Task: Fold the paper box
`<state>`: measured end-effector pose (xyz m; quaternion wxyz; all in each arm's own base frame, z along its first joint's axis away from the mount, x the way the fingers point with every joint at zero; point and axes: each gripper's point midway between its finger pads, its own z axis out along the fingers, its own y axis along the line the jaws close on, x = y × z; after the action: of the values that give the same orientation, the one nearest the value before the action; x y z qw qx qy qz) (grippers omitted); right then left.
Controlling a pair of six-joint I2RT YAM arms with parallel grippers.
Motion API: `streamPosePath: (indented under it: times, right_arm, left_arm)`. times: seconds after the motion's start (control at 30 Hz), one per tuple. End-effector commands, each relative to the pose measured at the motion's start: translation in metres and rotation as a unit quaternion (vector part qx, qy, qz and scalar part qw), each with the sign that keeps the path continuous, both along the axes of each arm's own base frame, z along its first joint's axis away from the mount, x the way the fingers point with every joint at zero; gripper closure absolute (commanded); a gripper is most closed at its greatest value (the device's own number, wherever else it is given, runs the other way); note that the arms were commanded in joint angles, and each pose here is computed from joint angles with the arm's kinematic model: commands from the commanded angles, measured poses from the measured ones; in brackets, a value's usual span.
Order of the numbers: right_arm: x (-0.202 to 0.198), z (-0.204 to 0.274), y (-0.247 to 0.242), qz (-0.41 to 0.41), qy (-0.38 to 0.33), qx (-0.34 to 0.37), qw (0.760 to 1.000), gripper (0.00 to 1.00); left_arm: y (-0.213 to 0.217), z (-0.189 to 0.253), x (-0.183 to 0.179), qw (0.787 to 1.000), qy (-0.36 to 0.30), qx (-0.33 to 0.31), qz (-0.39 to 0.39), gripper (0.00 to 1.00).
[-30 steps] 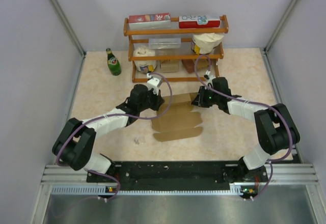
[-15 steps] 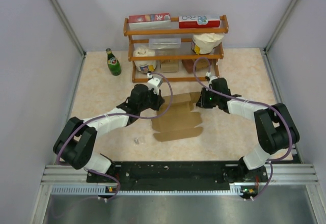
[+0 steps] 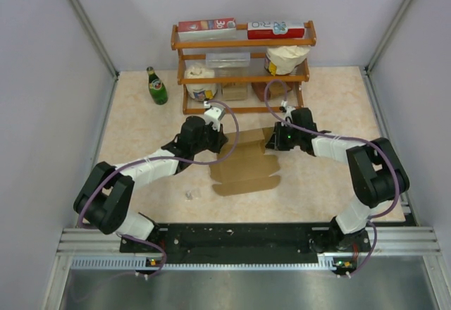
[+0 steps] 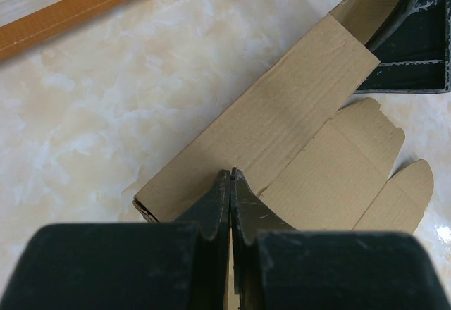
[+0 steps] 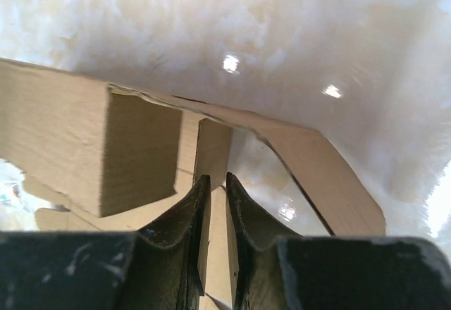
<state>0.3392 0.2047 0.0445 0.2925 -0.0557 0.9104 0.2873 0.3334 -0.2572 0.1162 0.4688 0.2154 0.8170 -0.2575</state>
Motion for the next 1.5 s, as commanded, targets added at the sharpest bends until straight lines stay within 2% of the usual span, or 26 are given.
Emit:
streamPosePath:
  times: [0.0, 0.13, 0.8, 1.1, 1.3, 1.47]
  right_arm:
    - [0.013, 0.028, 0.02, 0.028, -0.039, 0.062, 0.997, 0.86]
    - [0.009, 0.029, 0.029, 0.048, -0.028, 0.084, 0.995, 0.86]
    - [0.007, -0.011, 0.031, 0.046, 0.026, 0.076, 0.996, 0.87]
    - [0.007, -0.011, 0.031, 0.047, 0.03, 0.078, 0.995, 0.83]
    - [0.004, 0.005, 0.001, 0.005, 0.017, 0.002, 1.0, 0.71]
    - [-0.002, 0.038, -0.025, -0.028, -0.021, -0.049, 0.998, 0.62]
  left_arm:
    - [-0.007, 0.013, 0.006, 1.0, -0.012, -0.014, -0.006, 1.0]
    - [-0.008, 0.013, 0.005, 1.0, -0.012, -0.015, -0.007, 1.0]
    - [-0.008, 0.014, 0.005, 1.0, -0.013, -0.016, -0.008, 1.0]
    - [-0.007, 0.013, 0.005, 1.0, -0.012, -0.014, -0.008, 1.0]
    - [-0.007, 0.013, 0.005, 1.0, -0.012, -0.013, -0.007, 1.0]
    - [-0.008, 0.014, 0.005, 1.0, -0.013, -0.014, -0.007, 1.0]
